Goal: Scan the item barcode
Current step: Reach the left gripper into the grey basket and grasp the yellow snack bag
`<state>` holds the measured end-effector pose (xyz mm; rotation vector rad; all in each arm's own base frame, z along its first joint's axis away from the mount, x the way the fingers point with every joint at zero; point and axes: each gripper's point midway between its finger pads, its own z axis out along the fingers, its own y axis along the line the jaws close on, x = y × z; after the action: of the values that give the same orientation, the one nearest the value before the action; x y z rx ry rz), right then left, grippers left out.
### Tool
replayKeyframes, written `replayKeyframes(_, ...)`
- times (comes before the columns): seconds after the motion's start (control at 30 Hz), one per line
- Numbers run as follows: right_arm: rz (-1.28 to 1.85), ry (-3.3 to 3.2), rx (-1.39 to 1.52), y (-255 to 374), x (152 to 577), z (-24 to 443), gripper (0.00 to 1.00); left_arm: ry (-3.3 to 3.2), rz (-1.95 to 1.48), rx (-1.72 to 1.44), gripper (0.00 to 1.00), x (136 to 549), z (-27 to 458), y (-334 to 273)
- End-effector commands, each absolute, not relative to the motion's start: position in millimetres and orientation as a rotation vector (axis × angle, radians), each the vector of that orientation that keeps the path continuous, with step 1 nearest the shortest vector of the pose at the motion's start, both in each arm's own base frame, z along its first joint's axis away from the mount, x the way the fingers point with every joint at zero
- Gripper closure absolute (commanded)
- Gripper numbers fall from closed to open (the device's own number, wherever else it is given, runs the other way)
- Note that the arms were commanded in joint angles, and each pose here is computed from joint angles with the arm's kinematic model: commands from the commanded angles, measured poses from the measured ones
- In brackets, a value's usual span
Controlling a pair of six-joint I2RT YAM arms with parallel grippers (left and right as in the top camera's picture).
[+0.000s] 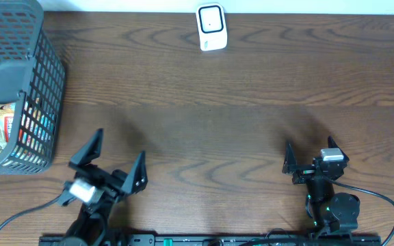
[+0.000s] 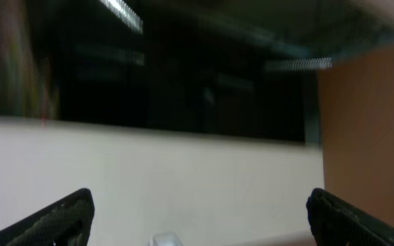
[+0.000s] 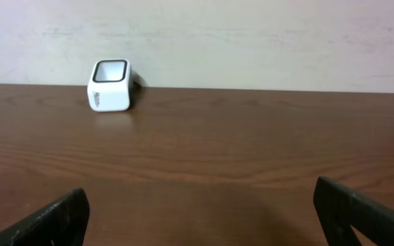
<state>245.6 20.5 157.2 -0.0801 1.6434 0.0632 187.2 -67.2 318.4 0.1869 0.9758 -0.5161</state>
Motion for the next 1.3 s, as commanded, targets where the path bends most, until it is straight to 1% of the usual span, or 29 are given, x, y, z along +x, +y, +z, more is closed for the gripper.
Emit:
replayKeyframes(0.0,0.058,1.643,-0.087,21,245,157,0.01,0.865,-0.489,0.051,0.02,170,370,-43)
replayKeyframes(0.1,0.059,1.643,-0.087,21,245,157,0.01,0.878,-0.404,-0.002,0.02,168,405,-30)
replayKeyframes(0.17,0.058,1.643,-0.087,21,245,157,0.01,0.954,-0.29,0.021,0.02,180,431,-27)
replayKeyframes(0.2,0.058,1.643,-0.087,21,245,157,0.01,1.049,-0.25,0.034,0.02,198,446,-27)
replayKeyframes(0.23,0.058,1.643,-0.087,21,245,157,0.01,1.103,-0.236,0.037,0.02,208,454,-28)
replayKeyframes(0.33,0.059,1.643,-0.087,21,245,157,0.01,1.42,-0.102,0.097,0.02,261,477,-25)
replayKeyframes(0.4,0.058,1.644,-0.087,21,245,157,0.01,1.575,-0.016,0.073,0.03,290,483,-11)
replayKeyframes(0.43,0.059,1.643,-0.087,21,245,157,0.01,1.705,0.05,0.054,0.02,313,484,3)
replayKeyframes(0.53,0.059,1.643,-0.087,21,245,157,0.01,1.885,0.135,-0.035,0.03,348,486,37)
replayKeyframes(0.63,0.059,1.643,-0.087,21,245,157,0.01,1.966,0.146,-0.254,0.03,383,482,90)
replayKeyframes(0.67,0.058,1.643,-0.087,21,245,157,0.01,1.968,0.142,-0.338,0.03,389,478,108)
replayKeyframes(0.77,0.058,1.643,-0.087,21,245,157,0.01,1.961,0.162,-0.54,0.02,395,461,161)
replayKeyframes(0.83,0.058,1.643,-0.087,21,245,157,0.01,1.973,0.203,-0.617,0.02,391,448,192)
replayKeyframes(0.93,0.058,1.643,-0.087,21,245,157,0.01,2.007,0.238,-0.707,0.02,382,430,222)
replayKeyframes(1.03,0.059,1.643,-0.087,21,245,157,0.01,2.107,0.264,-0.781,0.02,359,405,236)
replayKeyframes(1.07,0.058,1.643,-0.087,21,245,157,0.01,2.156,0.296,-0.75,0.02,355,395,242)
replayKeyframes(1.1,0.058,1.643,-0.087,21,245,157,0.01,2.24,0.333,-0.739,0.02,347,370,257)
replayKeyframes(1.27,0.058,1.643,-0.087,21,245,157,0.01,2.355,0.337,-0.869,0.02,327,307,293)
